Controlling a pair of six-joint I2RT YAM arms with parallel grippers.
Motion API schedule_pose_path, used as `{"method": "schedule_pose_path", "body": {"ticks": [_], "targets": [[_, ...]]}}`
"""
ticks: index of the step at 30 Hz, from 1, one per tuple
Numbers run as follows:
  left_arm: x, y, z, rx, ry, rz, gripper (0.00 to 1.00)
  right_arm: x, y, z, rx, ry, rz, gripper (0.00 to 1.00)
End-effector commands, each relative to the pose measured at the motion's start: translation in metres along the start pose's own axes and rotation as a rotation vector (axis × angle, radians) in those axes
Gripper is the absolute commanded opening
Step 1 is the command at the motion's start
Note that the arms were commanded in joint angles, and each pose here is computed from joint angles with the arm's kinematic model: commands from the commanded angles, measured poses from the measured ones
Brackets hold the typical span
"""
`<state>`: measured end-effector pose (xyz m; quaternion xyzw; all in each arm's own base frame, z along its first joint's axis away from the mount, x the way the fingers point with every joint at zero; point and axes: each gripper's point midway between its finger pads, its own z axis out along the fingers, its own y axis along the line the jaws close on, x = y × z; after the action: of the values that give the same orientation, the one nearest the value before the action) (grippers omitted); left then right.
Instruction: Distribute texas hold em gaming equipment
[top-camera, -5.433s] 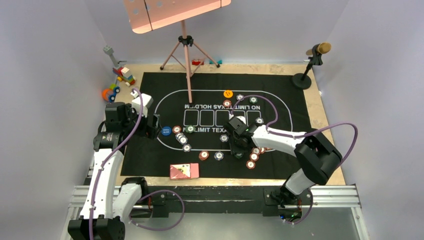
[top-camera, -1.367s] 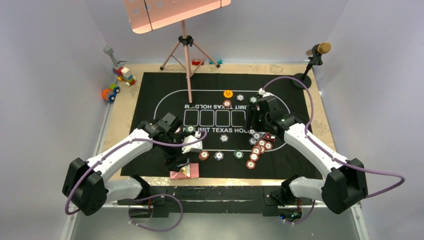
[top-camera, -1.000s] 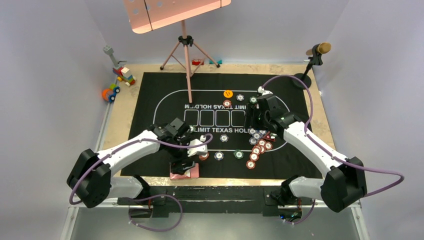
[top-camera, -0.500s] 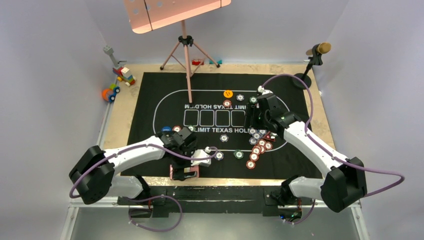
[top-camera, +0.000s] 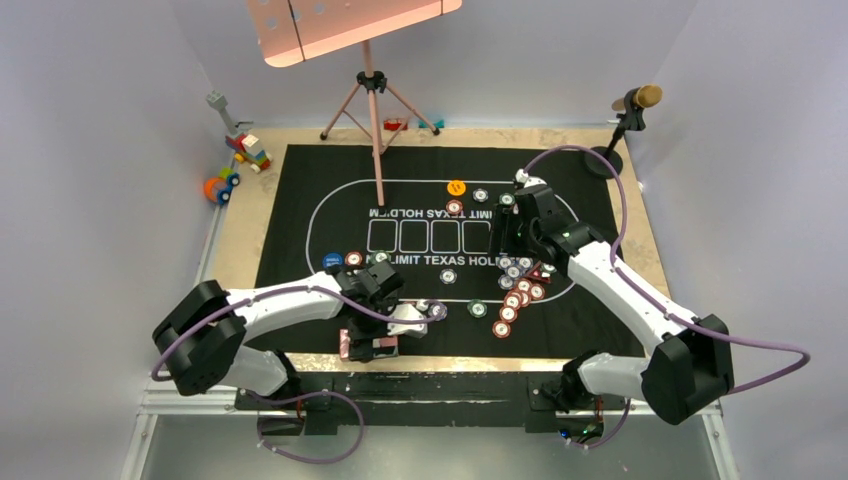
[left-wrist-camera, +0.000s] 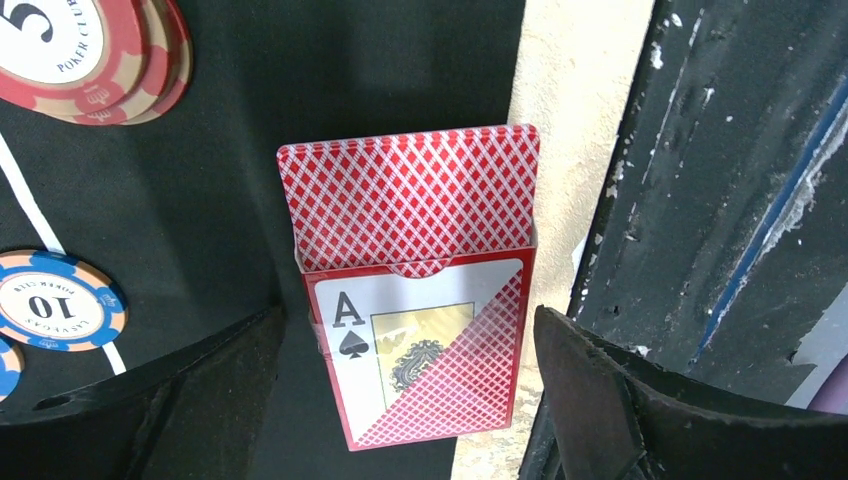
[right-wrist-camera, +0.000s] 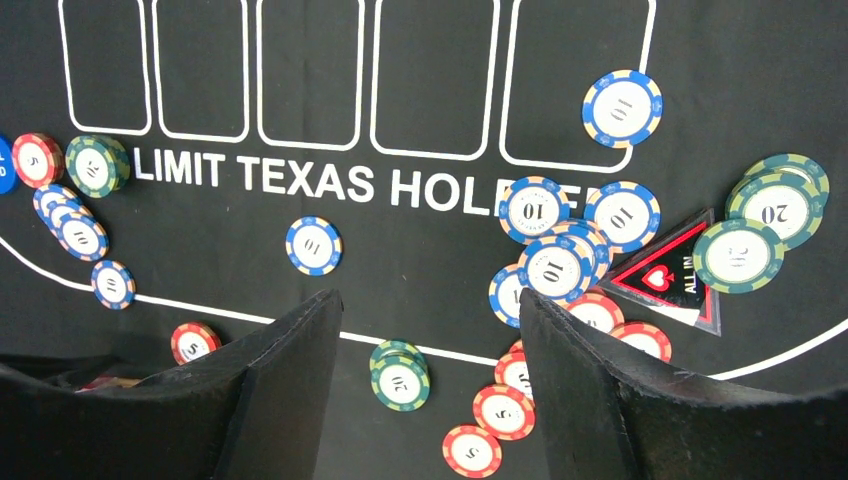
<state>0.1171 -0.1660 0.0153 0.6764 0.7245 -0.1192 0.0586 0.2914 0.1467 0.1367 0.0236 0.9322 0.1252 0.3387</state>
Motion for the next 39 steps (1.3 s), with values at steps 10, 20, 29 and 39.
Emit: {"method": "schedule_pose_path", "body": {"ticks": [10,20,29,39], "targets": [[0.004,0.016,0.028,-0.158,0.119,0.098,1.0,-0.023,0.006,-0.012,-0.006,-0.061,-0.018,0.68],[0.003,0.025,0.03,-0.211,0.116,0.095,0.91,-0.026,0.006,-0.017,-0.003,-0.072,-0.017,0.67],[0.002,0.029,0.026,-0.237,0.119,0.077,0.43,-0.031,0.006,-0.022,0.002,-0.085,-0.018,0.66],[-0.011,0.017,-0.012,-0.228,0.027,0.078,0.0,-0.035,0.012,-0.03,-0.027,-0.092,-0.017,0.66]]}}
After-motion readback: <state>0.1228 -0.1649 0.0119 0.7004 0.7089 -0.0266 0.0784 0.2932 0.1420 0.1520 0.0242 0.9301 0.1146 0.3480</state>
